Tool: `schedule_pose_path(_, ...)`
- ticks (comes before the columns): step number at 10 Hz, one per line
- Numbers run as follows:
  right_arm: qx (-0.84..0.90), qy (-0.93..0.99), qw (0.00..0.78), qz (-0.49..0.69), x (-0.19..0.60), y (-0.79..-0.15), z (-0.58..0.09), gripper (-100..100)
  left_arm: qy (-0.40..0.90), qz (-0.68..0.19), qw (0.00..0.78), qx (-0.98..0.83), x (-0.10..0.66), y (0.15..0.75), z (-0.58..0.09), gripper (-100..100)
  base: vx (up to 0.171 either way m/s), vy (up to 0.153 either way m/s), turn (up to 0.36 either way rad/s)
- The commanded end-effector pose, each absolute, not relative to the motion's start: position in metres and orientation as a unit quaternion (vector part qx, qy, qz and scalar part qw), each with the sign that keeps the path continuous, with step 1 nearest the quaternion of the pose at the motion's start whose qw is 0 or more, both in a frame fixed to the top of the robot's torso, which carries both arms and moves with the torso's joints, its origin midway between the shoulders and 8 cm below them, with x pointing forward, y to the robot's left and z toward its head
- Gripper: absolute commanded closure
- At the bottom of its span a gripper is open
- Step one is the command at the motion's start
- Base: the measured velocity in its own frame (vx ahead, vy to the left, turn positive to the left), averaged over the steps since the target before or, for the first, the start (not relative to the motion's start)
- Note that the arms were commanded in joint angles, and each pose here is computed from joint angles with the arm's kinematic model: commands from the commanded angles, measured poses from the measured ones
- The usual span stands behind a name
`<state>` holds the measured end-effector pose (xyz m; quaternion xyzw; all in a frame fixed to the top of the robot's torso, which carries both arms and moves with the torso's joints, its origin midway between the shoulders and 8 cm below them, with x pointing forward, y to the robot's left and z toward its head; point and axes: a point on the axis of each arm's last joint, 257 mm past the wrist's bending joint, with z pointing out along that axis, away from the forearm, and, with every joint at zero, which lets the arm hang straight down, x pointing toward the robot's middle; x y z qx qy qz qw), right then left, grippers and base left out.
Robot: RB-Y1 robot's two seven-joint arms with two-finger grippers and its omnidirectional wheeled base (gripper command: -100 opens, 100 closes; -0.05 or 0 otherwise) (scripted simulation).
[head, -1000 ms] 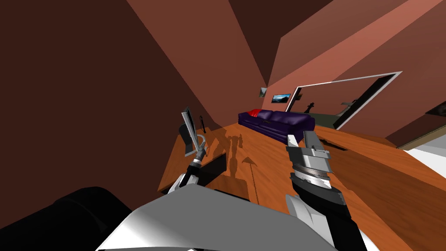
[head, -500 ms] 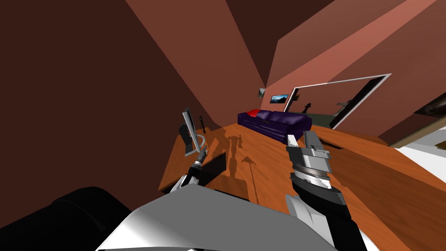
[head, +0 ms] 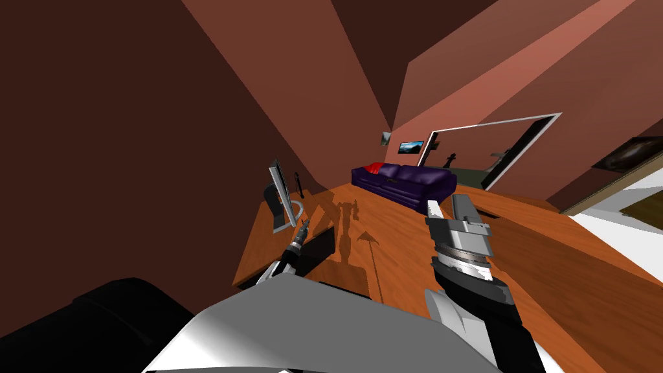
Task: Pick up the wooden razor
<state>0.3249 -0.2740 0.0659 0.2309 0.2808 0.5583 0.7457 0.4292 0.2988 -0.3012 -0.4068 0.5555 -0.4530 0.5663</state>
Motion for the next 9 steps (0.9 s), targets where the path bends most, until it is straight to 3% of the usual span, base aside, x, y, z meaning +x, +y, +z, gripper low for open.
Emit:
schedule_pose_path(1,0.231,0.281,0.746,0.558,0.325,-0.274,0.066,0,0.567,-0.442,0.559,-0.412,0.427,0.301,-0.316,-100,-0.002,-0.002,-0.028)
schedule_pose_path(9,0.231,0.281,0.746,0.558,0.325,-0.274,0.066,0,0.636,-0.38,0.531,-0.411,0.424,0.31,-0.387,-100,0.004,0.007,-0.052)
